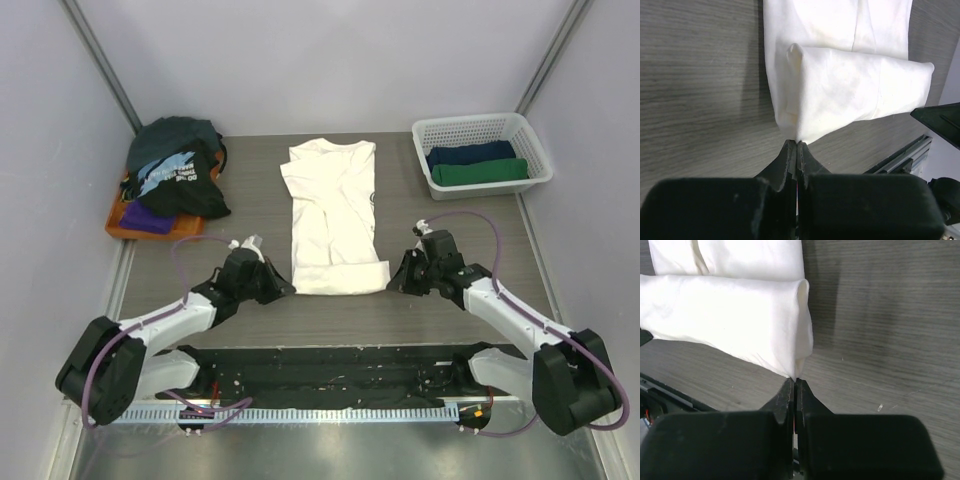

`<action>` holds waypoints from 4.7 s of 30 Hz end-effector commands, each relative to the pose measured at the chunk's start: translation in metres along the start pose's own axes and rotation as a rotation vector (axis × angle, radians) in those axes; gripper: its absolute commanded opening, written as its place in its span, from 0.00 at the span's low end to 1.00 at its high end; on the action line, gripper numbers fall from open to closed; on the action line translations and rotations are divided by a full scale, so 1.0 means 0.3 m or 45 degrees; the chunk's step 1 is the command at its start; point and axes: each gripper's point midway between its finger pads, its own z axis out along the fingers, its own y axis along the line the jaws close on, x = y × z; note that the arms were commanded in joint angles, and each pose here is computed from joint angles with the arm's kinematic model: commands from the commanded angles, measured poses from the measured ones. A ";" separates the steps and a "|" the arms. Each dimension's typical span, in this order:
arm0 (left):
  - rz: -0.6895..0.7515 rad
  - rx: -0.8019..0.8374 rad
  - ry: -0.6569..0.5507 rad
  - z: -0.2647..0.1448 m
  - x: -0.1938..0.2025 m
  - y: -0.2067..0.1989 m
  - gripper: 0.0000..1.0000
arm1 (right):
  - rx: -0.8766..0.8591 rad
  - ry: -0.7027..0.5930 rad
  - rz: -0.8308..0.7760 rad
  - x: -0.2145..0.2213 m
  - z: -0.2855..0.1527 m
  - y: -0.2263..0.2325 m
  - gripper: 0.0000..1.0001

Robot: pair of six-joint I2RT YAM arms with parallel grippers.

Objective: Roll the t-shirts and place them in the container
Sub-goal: Roll the T-shirt to the center of the board.

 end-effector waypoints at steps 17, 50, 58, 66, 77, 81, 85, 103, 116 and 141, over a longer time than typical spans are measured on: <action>-0.091 0.053 0.099 -0.057 -0.032 -0.078 0.00 | -0.128 0.090 0.072 -0.053 -0.018 0.106 0.01; -0.174 -0.049 0.085 0.190 -0.383 0.012 0.25 | -0.059 -0.006 0.260 -0.436 0.199 -0.010 0.31; -0.060 -0.011 -0.059 0.021 -0.441 -0.093 0.35 | -0.157 -0.104 0.156 -0.465 0.020 0.109 0.36; -0.017 0.128 0.015 0.003 -0.316 -0.188 0.20 | -0.537 0.039 0.180 -0.329 0.049 0.281 0.12; -0.032 0.085 0.131 0.211 -0.304 -0.106 0.17 | -0.641 0.165 0.256 -0.310 0.273 0.291 0.06; -0.068 -0.030 0.155 0.282 -0.267 0.005 0.13 | -0.499 0.240 0.326 -0.238 0.390 0.169 0.04; -0.070 -0.079 0.132 0.308 -0.252 0.064 0.13 | -0.444 0.284 0.400 -0.164 0.453 0.081 0.03; 0.141 -0.004 -0.052 0.037 -0.282 -0.050 0.44 | -0.081 0.005 0.075 -0.242 0.113 0.023 0.49; 0.170 0.102 -0.066 0.076 -0.177 -0.008 0.47 | 0.022 -0.006 0.009 -0.168 0.124 -0.067 0.50; 0.186 0.066 -0.039 0.152 -0.194 0.007 0.26 | -0.002 0.068 -0.018 -0.137 0.206 -0.027 0.26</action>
